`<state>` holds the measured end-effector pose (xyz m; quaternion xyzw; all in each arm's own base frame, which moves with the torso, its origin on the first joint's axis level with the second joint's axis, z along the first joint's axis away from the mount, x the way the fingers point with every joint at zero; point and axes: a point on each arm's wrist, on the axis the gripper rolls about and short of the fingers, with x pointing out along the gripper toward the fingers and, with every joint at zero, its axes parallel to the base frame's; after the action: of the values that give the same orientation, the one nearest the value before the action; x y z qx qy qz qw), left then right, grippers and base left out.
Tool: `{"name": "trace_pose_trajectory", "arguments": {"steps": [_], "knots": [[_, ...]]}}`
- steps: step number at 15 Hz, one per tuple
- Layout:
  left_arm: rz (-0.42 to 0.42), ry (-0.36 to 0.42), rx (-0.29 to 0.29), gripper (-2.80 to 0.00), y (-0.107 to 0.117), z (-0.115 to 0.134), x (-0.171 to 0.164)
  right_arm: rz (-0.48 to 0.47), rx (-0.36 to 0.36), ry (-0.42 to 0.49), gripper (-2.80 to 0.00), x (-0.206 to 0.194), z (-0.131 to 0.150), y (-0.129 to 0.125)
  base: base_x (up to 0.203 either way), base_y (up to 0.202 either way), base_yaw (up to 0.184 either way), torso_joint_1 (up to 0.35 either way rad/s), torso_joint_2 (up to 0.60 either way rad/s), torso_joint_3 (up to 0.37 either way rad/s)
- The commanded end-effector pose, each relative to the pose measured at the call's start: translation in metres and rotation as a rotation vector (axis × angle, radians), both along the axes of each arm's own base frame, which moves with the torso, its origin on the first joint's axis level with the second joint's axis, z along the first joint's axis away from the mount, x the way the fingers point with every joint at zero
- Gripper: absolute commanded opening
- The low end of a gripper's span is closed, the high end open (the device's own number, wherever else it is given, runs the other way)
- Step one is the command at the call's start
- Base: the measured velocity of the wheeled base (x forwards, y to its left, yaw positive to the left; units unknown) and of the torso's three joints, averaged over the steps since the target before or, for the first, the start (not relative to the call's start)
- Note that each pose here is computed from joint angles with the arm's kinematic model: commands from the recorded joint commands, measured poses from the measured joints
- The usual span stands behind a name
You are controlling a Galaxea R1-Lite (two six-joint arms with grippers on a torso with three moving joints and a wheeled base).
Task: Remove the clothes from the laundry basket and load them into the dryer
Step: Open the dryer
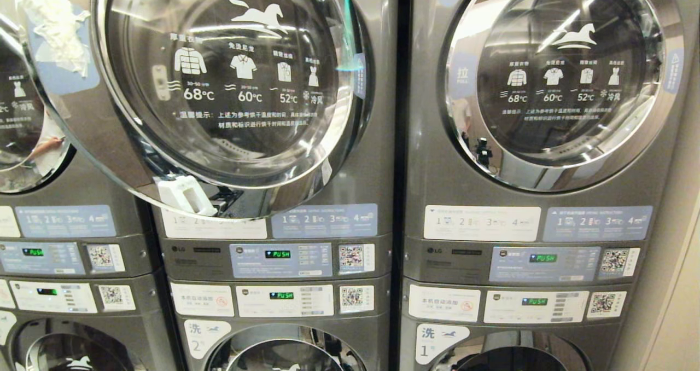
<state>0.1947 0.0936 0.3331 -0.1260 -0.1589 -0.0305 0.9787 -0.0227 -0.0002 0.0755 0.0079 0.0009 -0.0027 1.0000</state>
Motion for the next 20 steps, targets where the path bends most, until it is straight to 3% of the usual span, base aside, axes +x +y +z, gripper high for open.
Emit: {"name": "trace_pose_trajectory", "arguments": {"steps": [1, 3, 6, 9, 13, 16, 20], "knots": [[-0.071, 0.054, 0.005, -2.80, 0.013, -0.011, 0.018, 0.001, 0.000, 0.000, -2.80, 0.000, 0.000, 0.000, 0.000, 0.000, 0.000, 0.000, 0.00, 0.000], [-0.147, 0.076, 0.019, -2.80, 0.012, -0.015, 0.026, 0.001, 0.001, 0.000, -2.80, 0.000, 0.000, 0.000, 0.000, 0.000, 0.000, 0.000, 0.00, 0.000], [-0.239, 0.082, 0.026, -2.80, -0.008, -0.016, 0.036, 0.001, 0.001, 0.000, -2.80, 0.000, 0.000, 0.000, 0.000, 0.000, 0.000, 0.000, 0.00, 0.000], [-0.236, 0.101, 0.081, -2.80, -0.008, -0.026, 0.050, 0.001, 0.000, 0.000, -2.80, 0.000, 0.000, 0.000, 0.000, 0.000, 0.000, 0.000, 0.00, 0.000], [-0.273, 0.091, 0.093, -2.80, -0.020, -0.025, 0.046, 0.001, -0.002, 0.000, -2.80, 0.000, 0.000, 0.000, 0.000, 0.000, 0.000, 0.000, 0.00, 0.000], [-0.339, 0.054, 0.113, -2.80, -0.046, -0.018, 0.019, 0.002, -0.002, 0.000, -2.80, 0.000, 0.000, 0.000, 0.000, 0.000, 0.000, 0.000, 0.00, 0.000], [-0.462, 0.013, 0.172, -2.80, -0.087, -0.019, -0.050, 0.002, -0.002, -0.002, -2.80, 0.000, 0.000, 0.000, 0.000, 0.000, 0.000, 0.000, 0.00, 0.000]]}}
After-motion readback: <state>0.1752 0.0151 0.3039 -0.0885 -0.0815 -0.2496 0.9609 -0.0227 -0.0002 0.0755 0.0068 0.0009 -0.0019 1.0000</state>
